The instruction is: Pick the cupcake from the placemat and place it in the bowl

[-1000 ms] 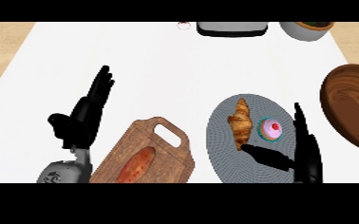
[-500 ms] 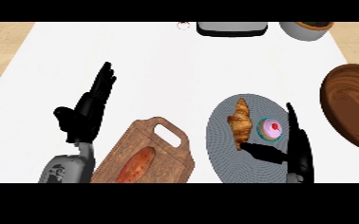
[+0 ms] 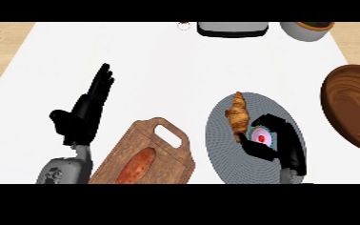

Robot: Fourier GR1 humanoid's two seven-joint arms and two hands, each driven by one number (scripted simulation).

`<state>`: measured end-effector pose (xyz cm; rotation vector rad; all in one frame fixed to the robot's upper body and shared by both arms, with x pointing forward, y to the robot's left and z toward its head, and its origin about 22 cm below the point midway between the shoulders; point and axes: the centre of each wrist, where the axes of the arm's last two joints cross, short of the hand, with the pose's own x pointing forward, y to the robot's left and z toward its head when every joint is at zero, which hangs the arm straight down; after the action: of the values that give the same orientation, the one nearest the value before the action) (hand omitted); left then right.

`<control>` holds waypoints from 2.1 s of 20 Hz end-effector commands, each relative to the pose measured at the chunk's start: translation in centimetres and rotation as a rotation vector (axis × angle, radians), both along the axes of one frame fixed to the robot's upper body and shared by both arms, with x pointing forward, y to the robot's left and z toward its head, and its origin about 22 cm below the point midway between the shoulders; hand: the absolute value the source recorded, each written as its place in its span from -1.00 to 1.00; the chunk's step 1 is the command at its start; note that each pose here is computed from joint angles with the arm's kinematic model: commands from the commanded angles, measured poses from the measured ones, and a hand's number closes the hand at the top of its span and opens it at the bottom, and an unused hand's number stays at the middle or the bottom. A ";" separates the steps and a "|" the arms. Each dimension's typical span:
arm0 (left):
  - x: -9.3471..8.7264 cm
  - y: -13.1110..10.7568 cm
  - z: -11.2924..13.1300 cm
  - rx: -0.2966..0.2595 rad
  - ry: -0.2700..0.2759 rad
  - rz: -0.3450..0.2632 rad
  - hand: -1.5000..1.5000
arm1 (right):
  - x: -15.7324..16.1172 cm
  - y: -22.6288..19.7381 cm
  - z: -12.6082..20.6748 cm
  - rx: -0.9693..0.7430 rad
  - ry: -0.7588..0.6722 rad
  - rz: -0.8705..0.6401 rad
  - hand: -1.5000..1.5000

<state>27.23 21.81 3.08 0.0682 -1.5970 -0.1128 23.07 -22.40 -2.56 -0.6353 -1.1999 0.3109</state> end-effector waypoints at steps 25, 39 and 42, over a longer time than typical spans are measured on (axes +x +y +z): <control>-0.6 0.7 -0.4 0.001 0.027 0.023 0.00 | -16.1 -6.9 18.8 -0.034 -0.624 0.582 1.00; -0.3 -0.2 1.4 0.005 0.006 -0.001 0.00 | -11.1 -9.6 26.8 -0.140 -0.605 0.324 1.00; 0.4 0.4 0.0 -0.006 0.015 -0.021 0.00 | -8.1 -10.6 27.9 -0.114 -0.565 0.301 1.00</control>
<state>27.18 21.65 3.41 0.0601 -1.5883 -0.1192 13.06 -32.55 23.11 -0.7035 -1.8483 0.5246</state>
